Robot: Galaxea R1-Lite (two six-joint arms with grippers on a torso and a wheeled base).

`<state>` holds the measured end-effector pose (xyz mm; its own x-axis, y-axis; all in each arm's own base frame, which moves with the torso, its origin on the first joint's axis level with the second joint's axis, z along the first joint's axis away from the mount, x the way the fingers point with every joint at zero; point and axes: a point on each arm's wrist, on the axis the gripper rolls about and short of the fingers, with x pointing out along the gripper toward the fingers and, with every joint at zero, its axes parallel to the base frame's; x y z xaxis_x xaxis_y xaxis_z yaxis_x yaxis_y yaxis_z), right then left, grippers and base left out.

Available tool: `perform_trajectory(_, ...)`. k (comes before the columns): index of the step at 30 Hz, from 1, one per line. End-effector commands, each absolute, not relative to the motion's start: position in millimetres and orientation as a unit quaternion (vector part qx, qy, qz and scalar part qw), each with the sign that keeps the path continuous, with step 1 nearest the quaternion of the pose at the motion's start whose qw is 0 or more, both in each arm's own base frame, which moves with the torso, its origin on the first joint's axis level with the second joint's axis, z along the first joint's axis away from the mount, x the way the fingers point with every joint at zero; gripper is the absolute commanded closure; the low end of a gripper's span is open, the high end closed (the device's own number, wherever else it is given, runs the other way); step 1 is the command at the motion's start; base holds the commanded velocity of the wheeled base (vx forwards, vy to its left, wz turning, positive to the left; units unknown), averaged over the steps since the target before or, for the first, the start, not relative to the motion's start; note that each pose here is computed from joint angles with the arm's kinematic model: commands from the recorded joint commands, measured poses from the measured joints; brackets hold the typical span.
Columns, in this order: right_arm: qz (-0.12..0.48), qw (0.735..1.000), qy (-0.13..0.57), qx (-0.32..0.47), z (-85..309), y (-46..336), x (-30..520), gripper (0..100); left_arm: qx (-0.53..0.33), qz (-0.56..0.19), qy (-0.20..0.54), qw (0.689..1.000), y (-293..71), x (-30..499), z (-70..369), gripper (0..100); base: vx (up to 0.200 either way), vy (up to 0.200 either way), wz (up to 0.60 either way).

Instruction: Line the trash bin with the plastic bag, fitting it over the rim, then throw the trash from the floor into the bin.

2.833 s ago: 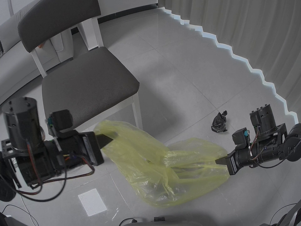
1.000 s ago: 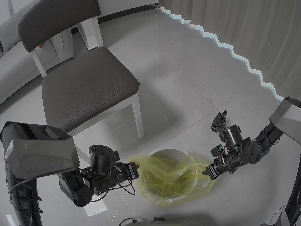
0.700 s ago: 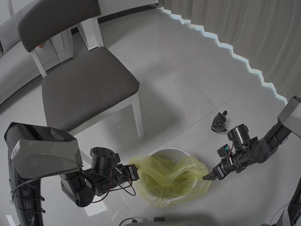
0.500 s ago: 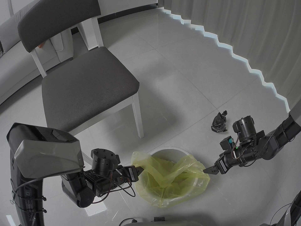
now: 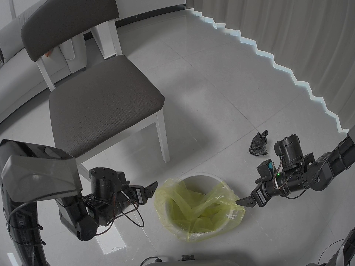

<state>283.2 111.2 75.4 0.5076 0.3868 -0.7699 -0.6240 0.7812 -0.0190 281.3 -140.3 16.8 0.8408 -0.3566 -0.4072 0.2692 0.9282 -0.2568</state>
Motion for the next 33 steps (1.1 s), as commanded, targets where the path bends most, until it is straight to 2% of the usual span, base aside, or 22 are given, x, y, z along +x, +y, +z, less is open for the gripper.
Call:
perform_trajectory(1,0.299,0.855,0.398,-0.149,77.6,108.9,276.7,0,-0.066,-0.184,0.141,0.971,-136.8,281.1,65.2,0,0.0,0.0,0.0)
perform_trajectory(5,0.298,0.86,0.388,-0.145,85.4,107.0,271.6,0,0.011,-0.245,0.123,0.962,-159.2,269.7,75.2,0,0.0,0.0,0.0)
perform_trajectory(8,0.294,0.866,0.38,-0.139,93.9,100.8,262.4,0,0.085,-0.314,0.139,0.935,-183.8,254.7,66.9,0,0.0,0.0,0.0)
perform_trajectory(11,0.294,0.87,0.373,-0.133,100.9,93.0,251.0,0,0.112,-0.352,0.148,0.918,-207.0,248.4,59.3,0,0.0,0.0,0.0)
perform_trajectory(17,0.288,0.881,0.361,-0.107,113.1,79.9,230.9,0,0.127,-0.378,0.172,0.901,-237.4,253.4,31.4,0,0.0,0.0,0.0)
perform_trajectory(26,0.283,0.892,0.344,-0.076,123.9,66.0,221.3,0,0.144,-0.381,0.202,0.891,-258.2,271.4,-5.2,0,0.0,0.0,0.0)
perform_trajectory(33,0.284,0.898,0.327,-0.075,132.7,63.4,212.7,0,0.152,-0.39,0.215,0.883,-267.2,269.1,-15.2,0,0.0,0.0,0.0)
